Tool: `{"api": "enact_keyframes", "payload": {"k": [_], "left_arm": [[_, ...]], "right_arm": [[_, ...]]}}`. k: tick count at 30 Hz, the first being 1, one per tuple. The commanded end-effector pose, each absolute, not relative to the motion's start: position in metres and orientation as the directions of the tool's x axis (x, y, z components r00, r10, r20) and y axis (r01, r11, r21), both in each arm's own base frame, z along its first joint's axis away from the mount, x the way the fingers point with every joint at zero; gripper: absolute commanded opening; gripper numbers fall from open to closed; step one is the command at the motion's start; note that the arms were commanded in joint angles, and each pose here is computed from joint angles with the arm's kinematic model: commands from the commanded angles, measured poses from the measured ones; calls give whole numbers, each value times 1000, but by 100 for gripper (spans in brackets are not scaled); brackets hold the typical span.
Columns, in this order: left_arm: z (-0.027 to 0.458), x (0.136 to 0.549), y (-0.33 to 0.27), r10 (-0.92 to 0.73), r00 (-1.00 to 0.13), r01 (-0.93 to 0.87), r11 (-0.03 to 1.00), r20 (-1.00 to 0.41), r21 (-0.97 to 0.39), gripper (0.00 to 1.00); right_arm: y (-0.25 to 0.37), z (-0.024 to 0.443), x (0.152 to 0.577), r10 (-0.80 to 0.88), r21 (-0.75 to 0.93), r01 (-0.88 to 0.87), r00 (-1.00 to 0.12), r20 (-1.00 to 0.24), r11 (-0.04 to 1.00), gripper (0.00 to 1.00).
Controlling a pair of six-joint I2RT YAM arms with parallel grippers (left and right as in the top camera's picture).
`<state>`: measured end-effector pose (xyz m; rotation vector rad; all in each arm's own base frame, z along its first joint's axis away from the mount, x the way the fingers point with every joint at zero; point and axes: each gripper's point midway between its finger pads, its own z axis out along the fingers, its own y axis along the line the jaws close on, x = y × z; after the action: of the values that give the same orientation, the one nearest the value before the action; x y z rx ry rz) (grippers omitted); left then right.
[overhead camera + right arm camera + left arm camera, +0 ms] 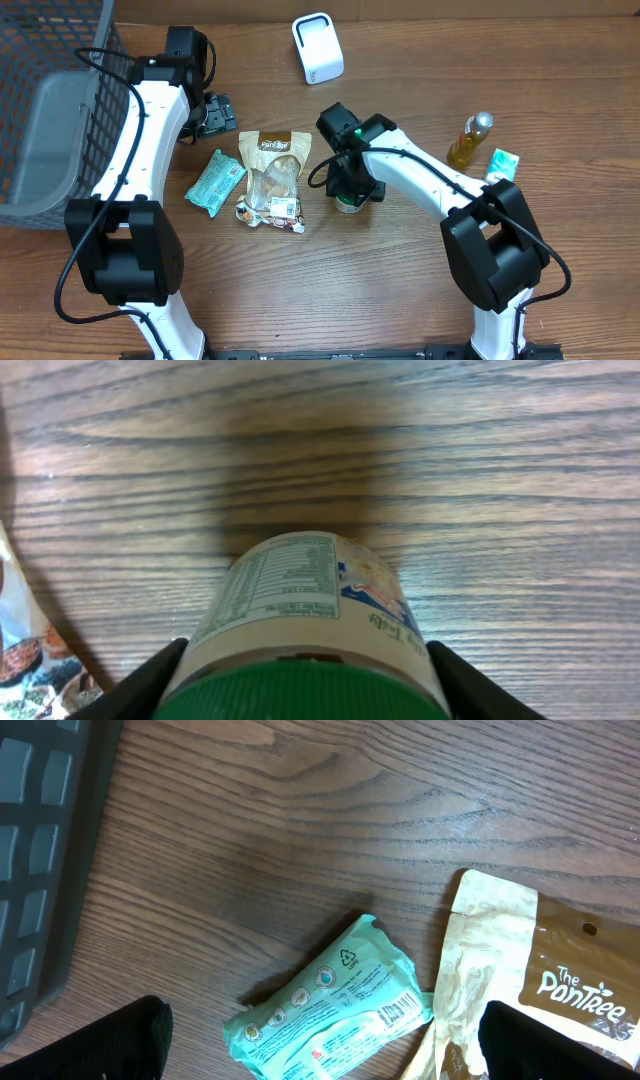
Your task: Scan the item barcode
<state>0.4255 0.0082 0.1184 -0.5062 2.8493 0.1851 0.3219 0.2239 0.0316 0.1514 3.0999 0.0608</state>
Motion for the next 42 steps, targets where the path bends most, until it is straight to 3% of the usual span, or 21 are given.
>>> {"api": "enact_keyframes", "payload": {"k": [1,3,15,30,32,37,42], "left_arm": [[121,430,10,-306,-912,-342,935,-271,93,99],[121,430,10,-306,-912,-342,935,-271,93,100],[121,430,10,-306,-912,-342,935,-271,93,100],[121,430,10,-306,-912,-342,935,-271,93,100],[121,430,10,-306,-912,-342,935,-271,93,100],[121,430,10,-306,-912,-342,935,-271,93,100],[121,430,10,-306,-913,-342,935,-271,93,100]], "right_arm": [[227,38,322,76,54,73,-996,-57,996,71],[227,38,322,76,51,73,-995,-59,996,75],[226,38,321,79,49,77,-995,-55,996,75],[218,38,323,0,0,0,-997,-71,1000,61],[215,38,324,-20,-20,-18,-997,-80,1000,63],[212,38,324,18,-29,21,-996,-82,999,78],[211,38,322,86,-32,88,-993,-76,996,80]]}}
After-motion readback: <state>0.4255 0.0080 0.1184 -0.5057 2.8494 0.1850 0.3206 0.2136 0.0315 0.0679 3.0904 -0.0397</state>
